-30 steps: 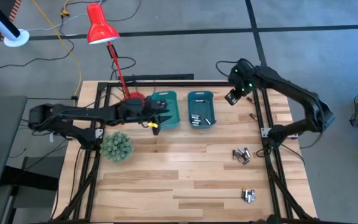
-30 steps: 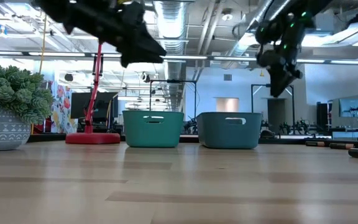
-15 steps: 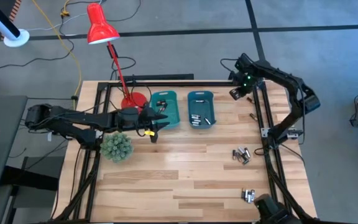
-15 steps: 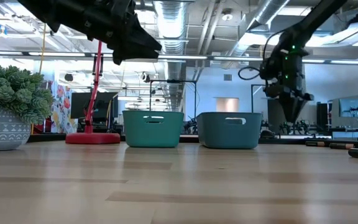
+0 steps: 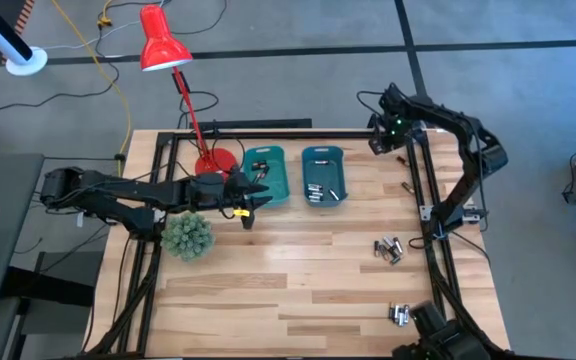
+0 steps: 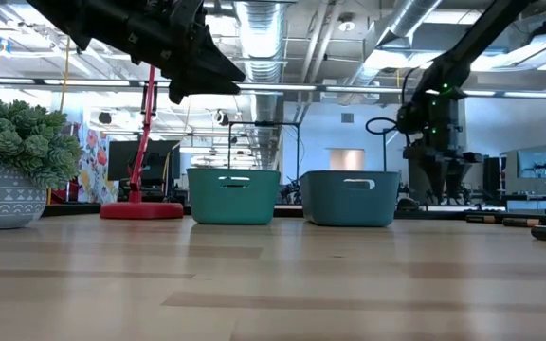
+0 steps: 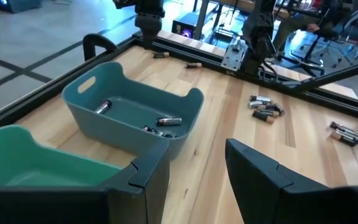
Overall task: Sort batteries
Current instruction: Put the black battery into the green bin
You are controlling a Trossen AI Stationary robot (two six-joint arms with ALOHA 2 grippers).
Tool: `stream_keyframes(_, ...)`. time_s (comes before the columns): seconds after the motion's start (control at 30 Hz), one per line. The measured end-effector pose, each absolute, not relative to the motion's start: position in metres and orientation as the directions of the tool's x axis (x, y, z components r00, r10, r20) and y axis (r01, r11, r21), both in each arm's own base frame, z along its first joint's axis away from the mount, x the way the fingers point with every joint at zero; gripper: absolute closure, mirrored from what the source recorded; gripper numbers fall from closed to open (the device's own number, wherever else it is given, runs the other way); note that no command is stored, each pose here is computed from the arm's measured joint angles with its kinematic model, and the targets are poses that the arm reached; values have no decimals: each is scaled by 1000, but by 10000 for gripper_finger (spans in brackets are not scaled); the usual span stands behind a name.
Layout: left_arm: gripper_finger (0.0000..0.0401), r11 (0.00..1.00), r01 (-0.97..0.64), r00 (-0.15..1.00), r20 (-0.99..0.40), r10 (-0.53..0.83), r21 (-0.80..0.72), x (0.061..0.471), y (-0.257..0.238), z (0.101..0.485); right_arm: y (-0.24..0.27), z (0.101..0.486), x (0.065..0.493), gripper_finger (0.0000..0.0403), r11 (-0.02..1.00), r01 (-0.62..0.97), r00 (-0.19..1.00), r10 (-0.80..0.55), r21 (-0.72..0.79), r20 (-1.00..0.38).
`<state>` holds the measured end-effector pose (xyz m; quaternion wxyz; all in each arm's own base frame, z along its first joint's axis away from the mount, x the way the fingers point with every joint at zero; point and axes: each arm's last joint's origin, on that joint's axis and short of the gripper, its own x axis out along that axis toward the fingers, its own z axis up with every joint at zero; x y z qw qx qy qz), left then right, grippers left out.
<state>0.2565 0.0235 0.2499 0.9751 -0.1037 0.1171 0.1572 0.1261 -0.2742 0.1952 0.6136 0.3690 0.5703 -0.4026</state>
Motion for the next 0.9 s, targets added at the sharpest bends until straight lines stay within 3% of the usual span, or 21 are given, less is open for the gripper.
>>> stream_keyframes(0.57,250,903,-404,897,-255,360,-147,256,27,250,-275,211,141,228,436,894,-76,-77,-102,-994)
stream_keyframes(0.77,250,900,-411,894,-255,367,-146,255,29,250,-264,208,142,228,436,893,-142,27,-116,-989)
stream_keyframes(0.9,250,900,-411,894,-255,368,-144,255,29,250,-260,190,149,228,499,846,-271,101,-186,-957)
